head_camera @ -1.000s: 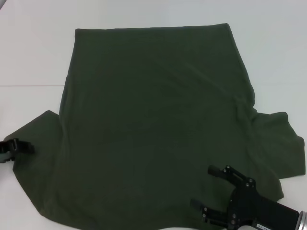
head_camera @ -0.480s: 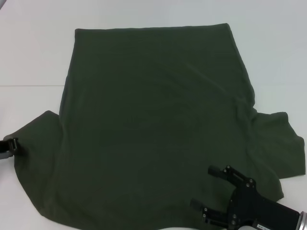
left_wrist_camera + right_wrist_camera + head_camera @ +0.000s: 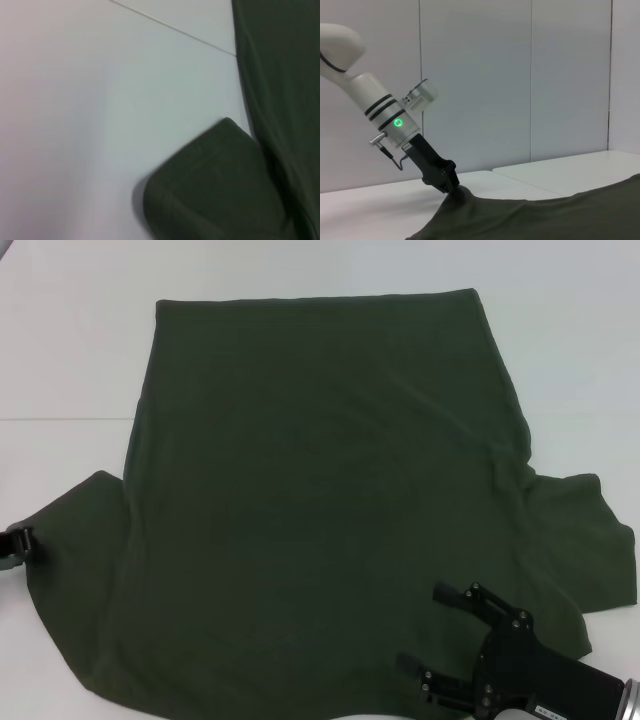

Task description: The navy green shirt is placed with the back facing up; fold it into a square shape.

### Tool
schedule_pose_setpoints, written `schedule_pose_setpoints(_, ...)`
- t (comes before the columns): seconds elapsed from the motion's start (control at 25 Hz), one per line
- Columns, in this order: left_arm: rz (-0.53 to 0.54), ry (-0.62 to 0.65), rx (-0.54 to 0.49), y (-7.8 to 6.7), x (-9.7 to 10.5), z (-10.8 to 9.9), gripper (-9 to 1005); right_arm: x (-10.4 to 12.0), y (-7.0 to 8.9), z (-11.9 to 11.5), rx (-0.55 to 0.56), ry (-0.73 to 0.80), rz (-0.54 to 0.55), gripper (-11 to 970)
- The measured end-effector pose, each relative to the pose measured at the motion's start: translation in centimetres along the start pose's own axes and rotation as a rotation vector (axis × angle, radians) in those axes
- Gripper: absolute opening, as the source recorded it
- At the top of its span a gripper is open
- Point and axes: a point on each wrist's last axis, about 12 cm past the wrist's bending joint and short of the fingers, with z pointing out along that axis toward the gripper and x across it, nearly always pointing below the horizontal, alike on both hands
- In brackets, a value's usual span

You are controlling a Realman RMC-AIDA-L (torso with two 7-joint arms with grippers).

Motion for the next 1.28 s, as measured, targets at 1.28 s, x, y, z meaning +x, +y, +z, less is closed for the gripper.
schedule_pose_setpoints(1.28, -0.129, -0.103, 0.077, 2.9, 2.5, -2.6, -1, -0.1, 0.0, 0.0, -0.003, -0.009, 0.000, 942)
